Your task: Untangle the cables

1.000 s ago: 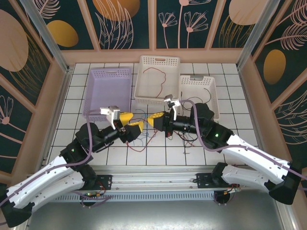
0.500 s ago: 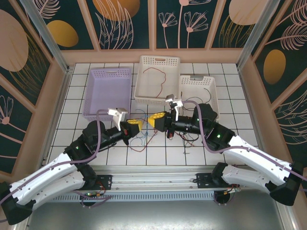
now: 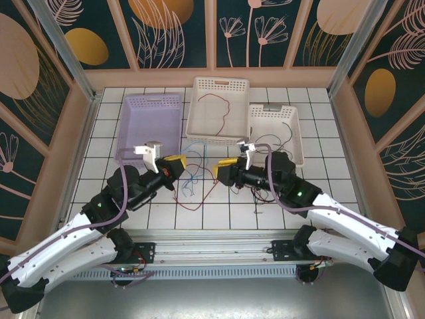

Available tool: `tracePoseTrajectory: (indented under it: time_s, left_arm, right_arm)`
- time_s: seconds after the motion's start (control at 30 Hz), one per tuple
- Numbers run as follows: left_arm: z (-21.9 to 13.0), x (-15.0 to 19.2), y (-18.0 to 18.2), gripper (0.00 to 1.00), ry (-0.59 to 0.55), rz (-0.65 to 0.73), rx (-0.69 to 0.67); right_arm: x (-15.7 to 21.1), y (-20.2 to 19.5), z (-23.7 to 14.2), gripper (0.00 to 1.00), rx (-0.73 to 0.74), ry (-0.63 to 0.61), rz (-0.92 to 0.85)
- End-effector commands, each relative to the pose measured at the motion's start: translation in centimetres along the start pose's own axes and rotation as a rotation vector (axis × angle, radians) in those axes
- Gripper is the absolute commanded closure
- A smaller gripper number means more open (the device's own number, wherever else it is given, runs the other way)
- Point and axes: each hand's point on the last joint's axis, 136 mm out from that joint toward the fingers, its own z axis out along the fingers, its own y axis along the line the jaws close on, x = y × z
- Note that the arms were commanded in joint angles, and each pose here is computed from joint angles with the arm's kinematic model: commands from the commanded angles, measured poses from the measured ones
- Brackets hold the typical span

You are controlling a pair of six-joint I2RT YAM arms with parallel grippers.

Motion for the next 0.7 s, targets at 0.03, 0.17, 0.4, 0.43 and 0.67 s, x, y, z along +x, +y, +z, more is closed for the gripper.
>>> tracePoseTrajectory:
  time_s: [0.03,0.17,0.4,0.43,0.67]
  left_arm:
    - [0.0,-1.7,0.8,1.00,-0.048,-0.108,-0.079]
    - [0.4,-1.9,0.3,1.00,-0.039,-0.158,-0.072]
    - [0.6,-2.6,0.1,1.00,-0.050,-0.183,-0.082]
    - [0.6,-2.6,0.2,1.00,-0.052,-0.187,-0.085]
    - [0.4,-3.2,0.2,1.00,-0.073,-0.202,-0.092]
  right_arm:
    - [0.8,0.4,-0.1,0.46,-0.079,-0.034,0.034]
    - [2.6,0.1,1.3,0.45,-0.108,-0.001,0.046]
    - [5.8,-0.1,4.6,0.44,-0.109,0.068,0.025]
    - [6.2,0.0,5.0,0.44,-0.109,0.079,0.020]
    - [8.4,-0.5,7.0,0.46,-0.077,0.122,0.002]
